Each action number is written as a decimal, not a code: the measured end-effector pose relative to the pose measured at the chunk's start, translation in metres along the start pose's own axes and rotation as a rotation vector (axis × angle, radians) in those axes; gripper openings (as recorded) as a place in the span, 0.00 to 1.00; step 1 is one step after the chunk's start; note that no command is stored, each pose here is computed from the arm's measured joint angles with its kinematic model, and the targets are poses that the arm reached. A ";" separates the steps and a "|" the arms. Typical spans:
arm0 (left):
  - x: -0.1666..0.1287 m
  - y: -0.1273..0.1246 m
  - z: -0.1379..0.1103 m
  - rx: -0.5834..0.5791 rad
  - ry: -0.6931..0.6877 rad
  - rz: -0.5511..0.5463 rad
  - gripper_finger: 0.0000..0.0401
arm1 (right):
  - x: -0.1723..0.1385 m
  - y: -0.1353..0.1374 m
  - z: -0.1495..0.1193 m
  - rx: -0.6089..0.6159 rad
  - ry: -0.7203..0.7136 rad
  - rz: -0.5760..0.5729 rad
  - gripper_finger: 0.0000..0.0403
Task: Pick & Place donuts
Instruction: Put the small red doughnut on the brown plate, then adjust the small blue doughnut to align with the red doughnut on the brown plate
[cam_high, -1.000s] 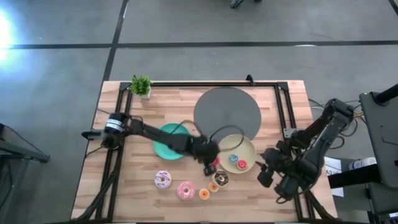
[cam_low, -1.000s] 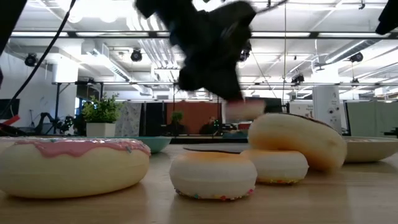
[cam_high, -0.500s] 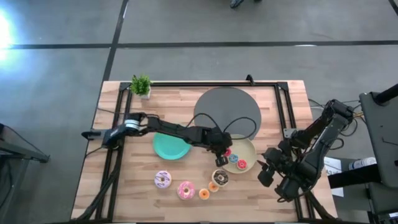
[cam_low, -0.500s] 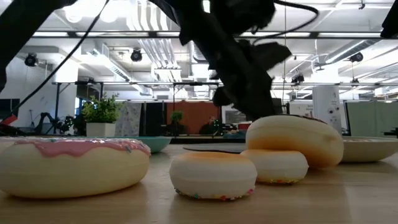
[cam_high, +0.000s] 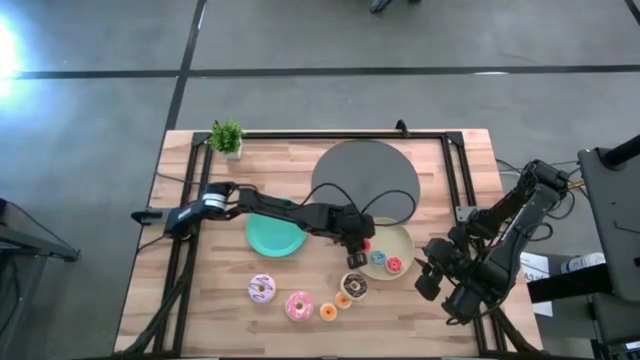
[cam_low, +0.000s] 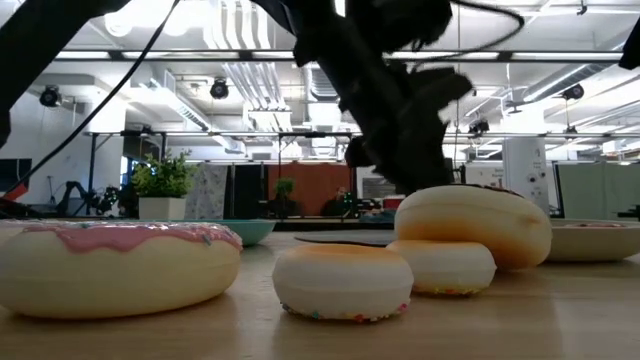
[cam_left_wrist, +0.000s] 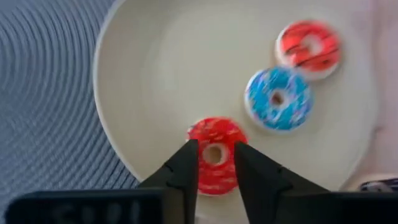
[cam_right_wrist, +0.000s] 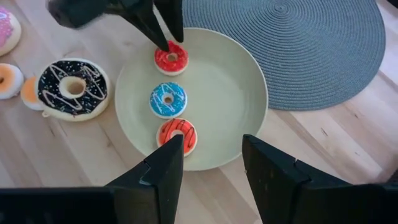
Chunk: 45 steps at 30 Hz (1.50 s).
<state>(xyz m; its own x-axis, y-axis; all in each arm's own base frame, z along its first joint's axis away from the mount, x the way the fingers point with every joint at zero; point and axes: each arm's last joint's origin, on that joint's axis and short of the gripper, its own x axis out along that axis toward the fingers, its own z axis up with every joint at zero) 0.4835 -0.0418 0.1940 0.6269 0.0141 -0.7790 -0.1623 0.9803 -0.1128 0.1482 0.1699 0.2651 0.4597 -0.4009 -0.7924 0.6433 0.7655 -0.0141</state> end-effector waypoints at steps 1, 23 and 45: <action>-0.001 0.000 0.002 -0.002 -0.012 -0.002 0.22 | 0.000 0.000 0.000 0.001 0.000 -0.001 0.39; -0.075 -0.028 -0.026 -0.040 -0.030 -0.153 0.21 | 0.088 0.010 0.026 0.098 0.173 0.220 0.10; -0.144 0.005 -0.096 -0.379 -0.368 -0.288 0.21 | 0.178 -0.005 0.043 0.055 0.468 0.085 0.02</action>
<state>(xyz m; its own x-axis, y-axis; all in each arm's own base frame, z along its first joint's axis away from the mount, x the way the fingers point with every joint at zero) 0.3194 -0.0581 0.2469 0.8978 -0.1079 -0.4269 -0.1646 0.8170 -0.5527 0.2531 0.0729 0.1498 0.1948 -0.0589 -0.9791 0.6530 0.7526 0.0846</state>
